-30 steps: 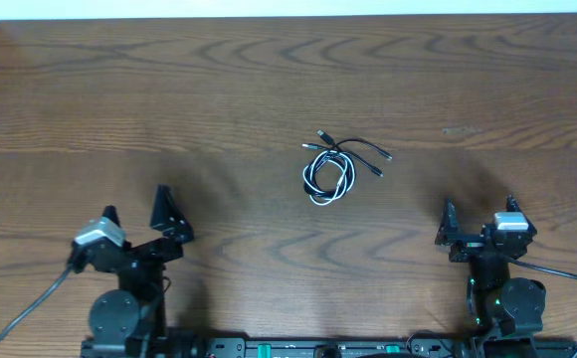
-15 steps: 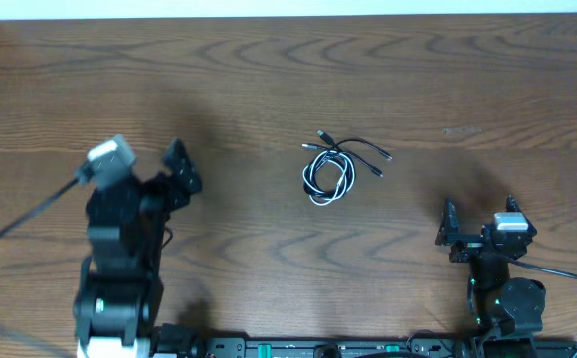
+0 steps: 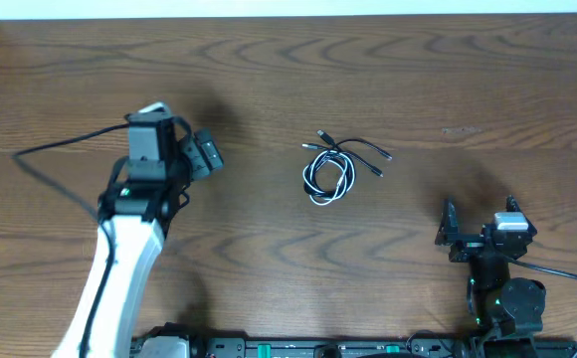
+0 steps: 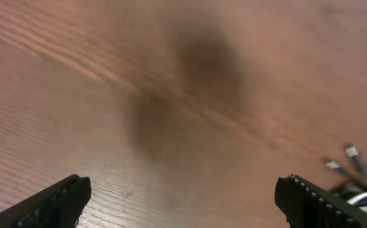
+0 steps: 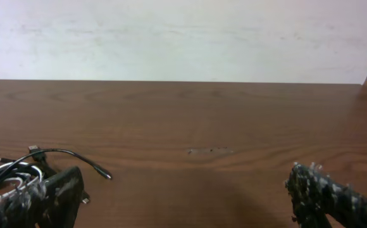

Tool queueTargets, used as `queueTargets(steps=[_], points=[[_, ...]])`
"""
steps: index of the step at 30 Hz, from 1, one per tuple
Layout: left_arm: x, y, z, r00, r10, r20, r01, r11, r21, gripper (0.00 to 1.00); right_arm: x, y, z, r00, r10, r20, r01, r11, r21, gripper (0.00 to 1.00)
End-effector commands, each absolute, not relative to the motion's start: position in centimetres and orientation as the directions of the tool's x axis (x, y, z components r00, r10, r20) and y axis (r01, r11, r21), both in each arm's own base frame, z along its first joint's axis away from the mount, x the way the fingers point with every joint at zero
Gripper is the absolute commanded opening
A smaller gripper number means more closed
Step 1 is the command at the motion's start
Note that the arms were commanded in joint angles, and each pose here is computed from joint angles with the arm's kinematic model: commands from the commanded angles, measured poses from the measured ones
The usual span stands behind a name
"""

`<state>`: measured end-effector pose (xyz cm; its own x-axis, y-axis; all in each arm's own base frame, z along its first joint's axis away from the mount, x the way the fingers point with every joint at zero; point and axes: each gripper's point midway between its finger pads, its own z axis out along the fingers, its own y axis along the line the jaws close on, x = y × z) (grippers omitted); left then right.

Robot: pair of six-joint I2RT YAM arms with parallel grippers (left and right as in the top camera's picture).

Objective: Untangle cables
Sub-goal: 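Raise the left arm and move its gripper forward left of the cables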

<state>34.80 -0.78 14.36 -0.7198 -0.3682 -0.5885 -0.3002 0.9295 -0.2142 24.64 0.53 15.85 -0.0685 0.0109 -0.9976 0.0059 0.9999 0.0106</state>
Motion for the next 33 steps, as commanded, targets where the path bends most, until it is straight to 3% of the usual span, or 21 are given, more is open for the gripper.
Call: queueTargets(steps=[1, 13, 14, 15, 16, 17, 18, 20, 22, 26, 27, 33], points=[[35.4, -1.0, 12.7, -0.763, -0.328, -0.556, -0.277, 0.944, -0.178, 0.98, 24.6, 0.3, 15.8, -0.068, 0.000, -0.998, 0.020, 1.000, -0.001, 0.99], [37.3, -1.3, 9.2, -0.789, -0.329, -0.520, -0.279, 0.944, -0.174, 0.98, 24.6, 0.3, 15.8, -0.068, 0.000, -0.998, 0.020, 1.000, -0.001, 0.99], [37.3, -1.3, 9.1, -0.791, -0.329, -0.517, -0.279, 0.944, -0.173, 0.95, 24.6, 0.3, 15.8, -0.068, 0.000, -0.998, 0.020, 1.000, -0.001, 0.99], [37.5, -1.3, 8.9, -0.790, -0.329, -0.518, -0.279, 0.944, -0.173, 0.75, 24.6, 0.3, 15.8, -0.068, 0.000, -0.998, 0.020, 1.000, -0.001, 0.99], [37.7, -1.3, 8.9, -0.788, -0.328, -0.521, -0.278, 0.945, -0.174, 0.43, 24.6, 0.3, 15.8, -0.067, 0.000, -0.998, 0.020, 1.000, -0.001, 0.99], [37.8, -1.4, 8.8, -0.786, -0.328, -0.524, -0.277, 0.945, -0.176, 0.19, 24.6, 0.3, 15.8, -0.068, 0.000, -0.998, 0.020, 1.000, -0.001, 0.99], [37.9, -1.4, 8.7, -0.787, -0.325, -0.525, -0.275, 0.946, -0.174, 0.07, 24.6, 0.3, 15.8, -0.067, 0.000, -0.998, 0.020, 1.000, -0.001, 0.99], [38.0, -1.4, 8.6, -0.786, -0.325, -0.525, -0.275, 0.946, -0.174, 0.07, 24.6, 0.3, 15.8, -0.068, 0.000, -0.998, 0.020, 1.000, -0.001, 0.99], [38.0, -1.4, 8.6, -0.787, -0.327, -0.524, -0.276, 0.945, -0.175, 0.11, 24.6, 0.3, 15.8, -0.068, 0.000, -0.998, 0.020, 1.000, -0.001, 0.99], [37.9, -1.3, 8.5, -0.789, -0.329, -0.519, -0.279, 0.944, -0.174, 0.75, 24.6, 0.3, 15.8, -0.068, 0.000, -0.998, 0.020, 1.000, -0.001, 0.99], [37.9, -1.3, 8.5, -0.789, -0.329, -0.519, -0.280, 0.944, -0.174, 0.96, 24.6, 0.3, 15.8, -0.068, 0.000, -0.998, 0.020, 1.000, -0.001, 0.99], [37.9, -1.3, 8.5, -0.789, -0.329, -0.519, -0.279, 0.944, -0.174, 0.98, 24.6, 0.3, 15.8, -0.068, 0.000, -0.998, 0.020, 1.000, -0.001, 0.99]])
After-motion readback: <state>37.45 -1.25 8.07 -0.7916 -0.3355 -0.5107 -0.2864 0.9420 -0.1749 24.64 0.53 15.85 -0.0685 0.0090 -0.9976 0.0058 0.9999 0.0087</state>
